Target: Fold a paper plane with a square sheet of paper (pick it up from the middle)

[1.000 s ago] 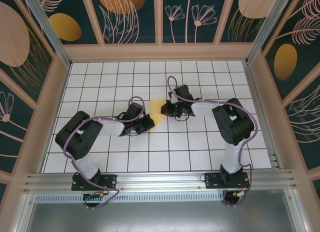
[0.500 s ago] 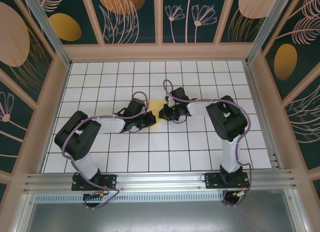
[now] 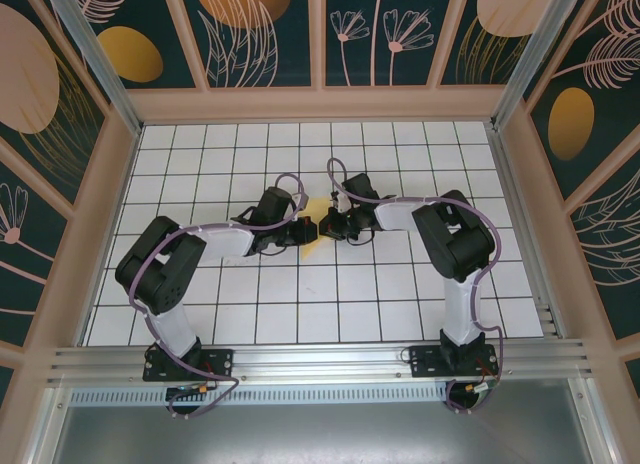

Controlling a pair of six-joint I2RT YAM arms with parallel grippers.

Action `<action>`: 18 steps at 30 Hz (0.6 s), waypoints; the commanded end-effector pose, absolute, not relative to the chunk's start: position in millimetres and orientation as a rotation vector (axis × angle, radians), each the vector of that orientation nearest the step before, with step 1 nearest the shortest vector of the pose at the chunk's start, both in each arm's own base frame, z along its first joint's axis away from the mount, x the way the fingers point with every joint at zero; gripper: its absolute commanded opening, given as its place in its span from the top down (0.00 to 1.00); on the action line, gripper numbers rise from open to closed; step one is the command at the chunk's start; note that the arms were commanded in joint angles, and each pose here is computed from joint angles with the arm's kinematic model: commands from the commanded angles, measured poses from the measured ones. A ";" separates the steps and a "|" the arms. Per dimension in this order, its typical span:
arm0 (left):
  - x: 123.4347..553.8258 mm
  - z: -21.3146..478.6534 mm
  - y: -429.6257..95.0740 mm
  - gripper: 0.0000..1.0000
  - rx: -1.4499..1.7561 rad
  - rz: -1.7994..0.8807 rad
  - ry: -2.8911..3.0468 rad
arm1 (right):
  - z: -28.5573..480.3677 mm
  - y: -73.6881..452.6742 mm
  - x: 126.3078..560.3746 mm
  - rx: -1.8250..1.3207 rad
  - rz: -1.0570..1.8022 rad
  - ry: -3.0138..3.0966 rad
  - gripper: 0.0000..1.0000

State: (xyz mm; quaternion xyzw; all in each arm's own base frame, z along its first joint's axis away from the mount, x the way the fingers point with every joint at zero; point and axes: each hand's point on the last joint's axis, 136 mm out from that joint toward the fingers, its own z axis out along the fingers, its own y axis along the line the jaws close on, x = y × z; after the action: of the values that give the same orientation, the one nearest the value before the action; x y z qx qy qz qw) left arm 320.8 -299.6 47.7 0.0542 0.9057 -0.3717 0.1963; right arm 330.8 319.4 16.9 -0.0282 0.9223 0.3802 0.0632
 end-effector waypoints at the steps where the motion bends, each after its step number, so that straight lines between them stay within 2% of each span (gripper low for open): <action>1: 291.4 6.3 -284.9 1.00 0.164 -0.981 2.674 | -19.9 300.9 320.9 -0.002 1.017 2.910 1.00; 7: 291.7 16.2 -283.2 1.00 0.150 -0.997 2.620 | -23.1 298.5 320.2 0.024 1.019 2.916 1.00; 18: 282.7 -2.1 -270.2 1.00 0.121 -0.919 2.688 | -24.2 297.4 319.6 0.032 1.012 2.921 1.00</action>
State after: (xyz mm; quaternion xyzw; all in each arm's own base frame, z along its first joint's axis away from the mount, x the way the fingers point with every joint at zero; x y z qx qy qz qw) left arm 294.0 -282.1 15.5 0.0470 0.9204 -0.3505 0.1667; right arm 331.2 318.7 17.4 -0.0253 0.9210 0.3841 0.0599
